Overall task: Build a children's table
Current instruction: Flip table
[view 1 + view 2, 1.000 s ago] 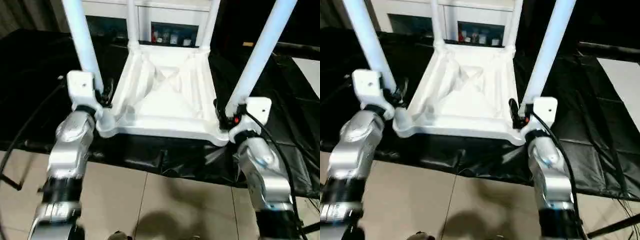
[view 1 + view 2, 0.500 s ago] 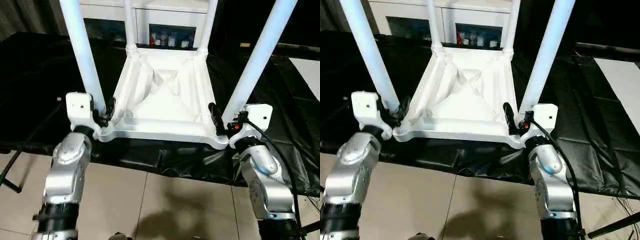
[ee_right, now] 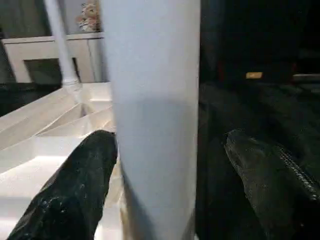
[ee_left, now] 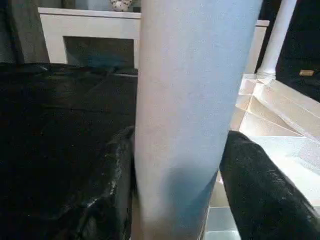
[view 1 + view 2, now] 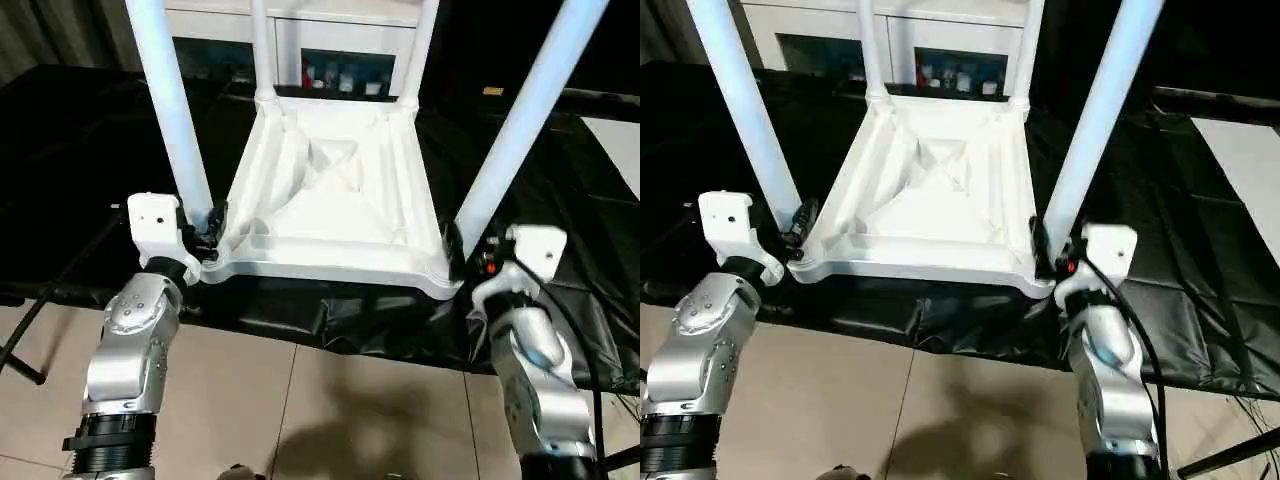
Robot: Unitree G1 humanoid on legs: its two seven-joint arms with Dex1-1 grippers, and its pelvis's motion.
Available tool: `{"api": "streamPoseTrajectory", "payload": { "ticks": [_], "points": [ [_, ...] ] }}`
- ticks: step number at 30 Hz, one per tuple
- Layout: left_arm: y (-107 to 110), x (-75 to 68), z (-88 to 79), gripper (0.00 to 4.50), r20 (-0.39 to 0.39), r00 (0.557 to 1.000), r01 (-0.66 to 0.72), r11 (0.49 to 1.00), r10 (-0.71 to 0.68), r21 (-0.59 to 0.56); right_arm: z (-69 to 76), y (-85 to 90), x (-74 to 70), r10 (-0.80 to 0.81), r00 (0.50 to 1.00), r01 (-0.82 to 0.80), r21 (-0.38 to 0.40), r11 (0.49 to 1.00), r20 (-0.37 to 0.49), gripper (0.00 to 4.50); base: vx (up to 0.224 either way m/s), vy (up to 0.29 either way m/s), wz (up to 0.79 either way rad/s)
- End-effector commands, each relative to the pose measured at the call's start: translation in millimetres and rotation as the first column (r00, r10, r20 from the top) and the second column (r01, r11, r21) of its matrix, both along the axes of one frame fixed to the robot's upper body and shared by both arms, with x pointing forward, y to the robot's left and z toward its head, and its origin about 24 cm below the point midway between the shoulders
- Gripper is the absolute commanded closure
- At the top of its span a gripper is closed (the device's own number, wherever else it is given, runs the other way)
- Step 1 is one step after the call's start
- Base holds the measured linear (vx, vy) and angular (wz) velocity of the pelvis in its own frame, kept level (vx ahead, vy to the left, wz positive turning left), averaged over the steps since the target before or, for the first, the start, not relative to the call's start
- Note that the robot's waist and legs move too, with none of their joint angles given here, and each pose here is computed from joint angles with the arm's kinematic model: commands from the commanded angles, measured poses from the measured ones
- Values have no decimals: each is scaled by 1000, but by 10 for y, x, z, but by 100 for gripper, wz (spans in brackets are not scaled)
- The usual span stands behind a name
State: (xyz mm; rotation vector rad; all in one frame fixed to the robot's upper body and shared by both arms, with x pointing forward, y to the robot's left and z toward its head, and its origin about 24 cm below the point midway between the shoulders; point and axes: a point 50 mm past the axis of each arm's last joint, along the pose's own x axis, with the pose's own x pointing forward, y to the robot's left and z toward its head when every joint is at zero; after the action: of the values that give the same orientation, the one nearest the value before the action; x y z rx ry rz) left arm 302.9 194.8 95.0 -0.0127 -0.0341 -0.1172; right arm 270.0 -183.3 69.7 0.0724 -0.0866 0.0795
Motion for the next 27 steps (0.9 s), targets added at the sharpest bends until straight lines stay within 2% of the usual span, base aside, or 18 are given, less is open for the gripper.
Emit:
{"api": "streamPoseTrajectory", "payload": {
  "ticks": [1, 2, 4, 6, 7, 8, 11, 13, 16, 17, 18, 19, 20, 21, 22, 24, 27],
  "points": [
    [-31, -22, 6, 220, -9, 999, 32, 999, -32, 6, 85, -73, -99, 39, 999, -39, -2, 999, 33, 63, 0, 0, 0],
    [-31, -22, 6, 220, -9, 999, 32, 999, -32, 6, 85, -73, -99, 39, 999, -39, -2, 999, 33, 63, 0, 0, 0],
    [-29, -30, -1, 235, -19, 999, 41, 999, -41, 11, 95, -105, -194, 91, 995, -92, 8, 996, 31, 63, 0, 0, 0],
    [-22, -31, -5, 246, -29, 999, 42, 999, -42, 15, 105, -79, -292, 205, 978, -206, 14, 979, 20, 63, 0, 0, 0],
    [-22, -25, -9, 248, -40, 998, 53, 998, -52, 23, 100, 2, -374, 343, 939, -343, 31, 939, -13, 63, 0, 0, 0],
    [-22, -25, -9, 248, -40, 998, 53, 998, -52, 23, 100, 2, -374, 343, 939, -343, 31, 939, -13, 63, 0, 0, 0],
    [-46, -10, -26, 252, -62, 995, 82, 996, -80, 35, 59, 119, -455, 496, 865, -493, 56, 868, -79, 63, 0, 0, 0],
    [-70, -2, -35, 252, -76, 993, 93, 995, -90, 33, 51, 174, -465, 533, 840, -527, 79, 846, -99, 63, 0, 0, 0],
    [-116, 14, -15, 252, -82, 993, 84, 996, -83, 15, 32, 251, -465, 561, 816, -552, 102, 828, -140, 63, 0, 0, 0],
    [-179, 33, 57, 252, -55, 996, 60, 997, -64, -57, -10, 275, -421, 529, 827, -513, 131, 848, -190, 63, 0, 0, 0],
    [-185, 33, 63, 252, -53, 997, 60, 996, -63, -64, -14, 275, -417, 526, 828, -509, 133, 851, -195, 63, 0, 0, 0],
    [-259, 38, 127, 252, -24, 998, 61, 988, -65, -143, -41, 293, -375, 500, 838, -470, 176, 865, -220, 63, 0, 0, 0],
    [-259, 38, 127, 252, -24, 998, 61, 988, -65, -143, -41, 293, -375, 500, 838, -470, 176, 865, -220, 63, 0, 0, 0],
    [-338, 36, 184, 253, 10, 998, 64, 969, -64, -240, -88, 324, -346, 484, 835, -431, 235, 871, -263, 63, 0, 0, 0],
    [-354, 35, 196, 253, 17, 998, 65, 963, -63, -261, -98, 332, -341, 482, 833, -423, 248, 872, -272, 36, 0, 0, 0],
    [-443, 13, 246, 253, 52, 995, 94, 942, -82, -321, -92, 393, -328, 510, 822, -436, 296, 850, -254, 29, 0, 0, 0],
    [-519, -13, 264, 253, 66, 994, 108, 937, -91, -332, -101, 384, -251, 469, 837, -355, 372, 858, -282, 7, 0, 0, 0]
  ]
}}
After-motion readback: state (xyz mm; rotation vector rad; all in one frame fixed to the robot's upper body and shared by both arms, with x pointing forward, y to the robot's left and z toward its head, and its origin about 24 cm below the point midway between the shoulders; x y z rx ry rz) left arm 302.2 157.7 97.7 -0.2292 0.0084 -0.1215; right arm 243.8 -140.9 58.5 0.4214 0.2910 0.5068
